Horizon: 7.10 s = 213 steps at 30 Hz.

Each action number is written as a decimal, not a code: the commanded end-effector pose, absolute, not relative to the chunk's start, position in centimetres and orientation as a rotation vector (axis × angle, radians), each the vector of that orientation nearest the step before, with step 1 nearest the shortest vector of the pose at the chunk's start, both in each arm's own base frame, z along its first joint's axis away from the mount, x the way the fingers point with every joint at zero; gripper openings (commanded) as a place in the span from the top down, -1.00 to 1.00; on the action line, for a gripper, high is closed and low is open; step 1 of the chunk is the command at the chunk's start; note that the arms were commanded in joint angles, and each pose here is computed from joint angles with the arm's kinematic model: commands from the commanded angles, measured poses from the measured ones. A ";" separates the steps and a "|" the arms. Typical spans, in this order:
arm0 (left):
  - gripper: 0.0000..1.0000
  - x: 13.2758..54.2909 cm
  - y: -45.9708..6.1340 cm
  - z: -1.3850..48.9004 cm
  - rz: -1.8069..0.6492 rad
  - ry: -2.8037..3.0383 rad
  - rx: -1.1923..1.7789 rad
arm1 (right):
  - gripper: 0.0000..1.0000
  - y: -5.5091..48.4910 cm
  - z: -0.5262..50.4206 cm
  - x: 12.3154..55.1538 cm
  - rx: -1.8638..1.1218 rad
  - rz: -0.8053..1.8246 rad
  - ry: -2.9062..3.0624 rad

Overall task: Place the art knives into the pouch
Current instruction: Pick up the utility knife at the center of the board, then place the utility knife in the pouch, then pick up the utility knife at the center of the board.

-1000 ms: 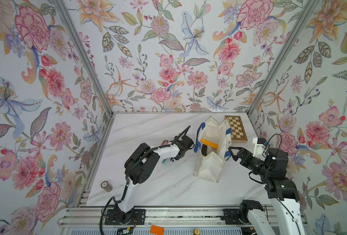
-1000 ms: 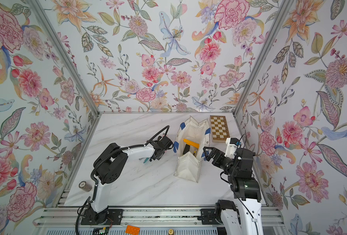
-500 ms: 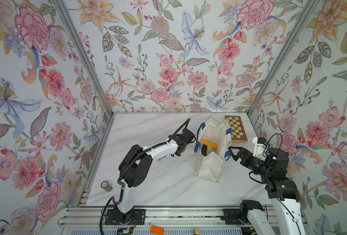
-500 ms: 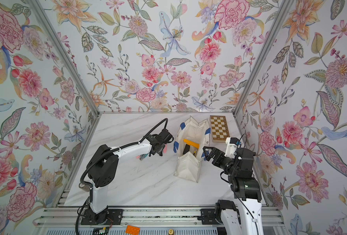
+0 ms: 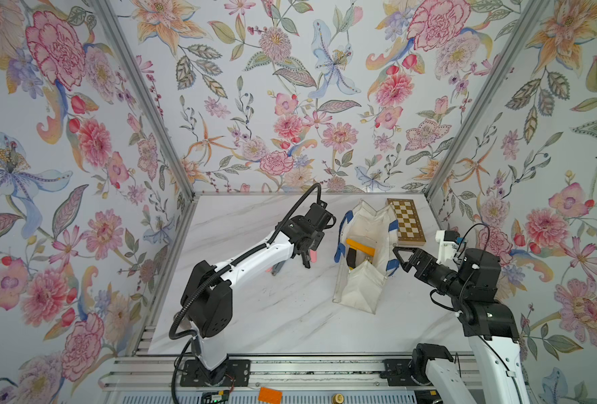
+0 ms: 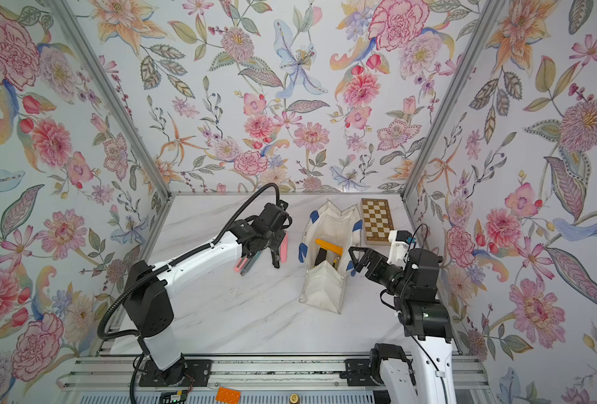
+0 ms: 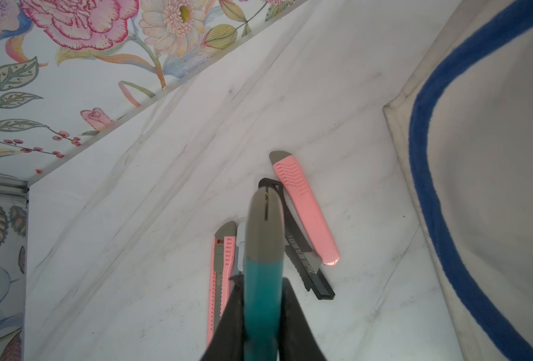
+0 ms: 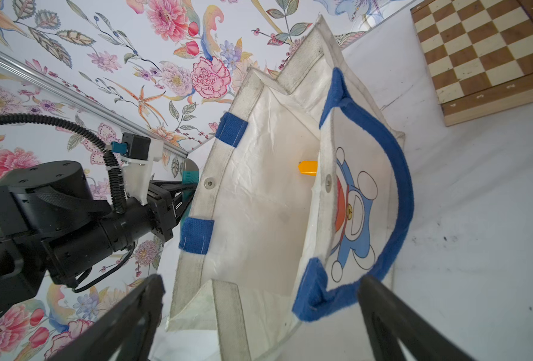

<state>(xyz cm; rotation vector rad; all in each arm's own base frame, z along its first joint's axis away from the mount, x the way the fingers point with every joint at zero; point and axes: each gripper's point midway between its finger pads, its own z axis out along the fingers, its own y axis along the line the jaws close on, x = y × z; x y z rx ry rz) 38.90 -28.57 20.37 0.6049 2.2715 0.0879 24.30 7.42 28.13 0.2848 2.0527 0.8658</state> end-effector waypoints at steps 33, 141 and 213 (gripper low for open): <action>1.00 34.0 -43.5 35.1 -0.638 1.908 0.802 | -0.98 8.8 31.9 26.7 0.241 1.002 1.946; 0.00 46.3 -27.7 4.3 -0.150 2.560 0.266 | -0.98 7.5 29.0 28.5 0.120 0.499 2.233; 0.65 46.3 -29.2 21.7 -0.156 2.286 0.379 | -0.98 7.2 27.3 28.9 0.187 0.622 2.209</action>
